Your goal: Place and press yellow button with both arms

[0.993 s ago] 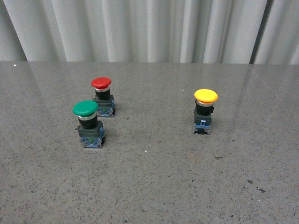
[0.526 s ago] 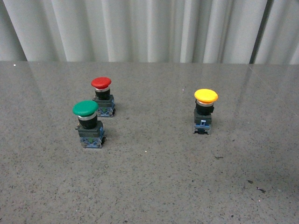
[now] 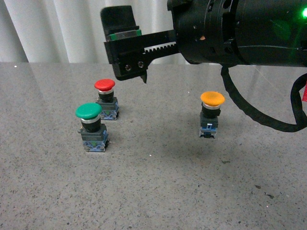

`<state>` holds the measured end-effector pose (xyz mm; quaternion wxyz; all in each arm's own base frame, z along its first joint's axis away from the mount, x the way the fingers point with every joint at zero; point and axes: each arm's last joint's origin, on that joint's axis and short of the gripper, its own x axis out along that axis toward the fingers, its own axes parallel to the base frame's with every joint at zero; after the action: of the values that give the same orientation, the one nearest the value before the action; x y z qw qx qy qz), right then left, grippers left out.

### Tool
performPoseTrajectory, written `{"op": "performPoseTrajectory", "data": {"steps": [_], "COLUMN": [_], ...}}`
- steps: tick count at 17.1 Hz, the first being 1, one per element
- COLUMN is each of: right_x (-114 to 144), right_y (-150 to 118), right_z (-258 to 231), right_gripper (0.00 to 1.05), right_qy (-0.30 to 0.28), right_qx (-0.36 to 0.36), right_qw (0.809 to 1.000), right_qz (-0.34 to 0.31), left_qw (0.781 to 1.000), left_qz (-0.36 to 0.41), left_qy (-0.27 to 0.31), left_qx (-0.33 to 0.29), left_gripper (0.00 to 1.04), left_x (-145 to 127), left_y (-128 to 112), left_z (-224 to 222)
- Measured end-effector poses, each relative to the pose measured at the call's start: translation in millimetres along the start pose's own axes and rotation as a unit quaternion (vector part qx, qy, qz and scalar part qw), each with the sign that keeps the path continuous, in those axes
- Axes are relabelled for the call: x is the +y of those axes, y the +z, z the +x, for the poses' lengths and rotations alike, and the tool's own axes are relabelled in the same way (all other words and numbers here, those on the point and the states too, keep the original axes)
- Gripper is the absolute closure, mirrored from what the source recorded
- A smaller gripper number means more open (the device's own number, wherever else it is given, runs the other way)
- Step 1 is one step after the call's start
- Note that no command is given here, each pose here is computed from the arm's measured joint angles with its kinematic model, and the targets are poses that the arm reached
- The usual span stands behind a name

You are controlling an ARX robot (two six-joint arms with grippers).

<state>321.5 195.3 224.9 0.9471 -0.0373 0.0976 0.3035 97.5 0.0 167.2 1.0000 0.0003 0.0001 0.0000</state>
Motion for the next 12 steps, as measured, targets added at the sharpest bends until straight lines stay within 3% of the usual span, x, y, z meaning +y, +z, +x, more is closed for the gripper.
{"op": "performPoseTrajectory", "data": {"steps": [2,4,8,12], "right_x": [-11.1,-38.5,-42.7,-42.8], "right_y": [0.0,-4.4,-4.5,-22.3], "right_z": [-0.3,-4.5,-17.7,-22.5], "right_gripper": [0.16,0.58,1.00,1.03], "right_qy": [-0.014,-0.047,-0.047,-0.038], "right_qx": [0.009,0.043,0.048,0.083], "right_qw": [1.000,0.998,0.998,0.996], "right_qz": [0.003,0.005,0.008,0.014], "left_qw": [1.000,1.000,1.000,1.000], "left_qz": [0.000,0.000,0.000,0.000], "left_qy": [0.000,0.000,0.000,0.000], "left_qx": [0.000,0.000,0.000,0.000], "left_gripper": [0.07,0.07,0.07,0.07], "left_x": [0.0,0.0,0.0,0.0], "left_y": [0.0,0.0,0.0,0.0], "left_z": [0.0,0.0,0.0,0.0]}}
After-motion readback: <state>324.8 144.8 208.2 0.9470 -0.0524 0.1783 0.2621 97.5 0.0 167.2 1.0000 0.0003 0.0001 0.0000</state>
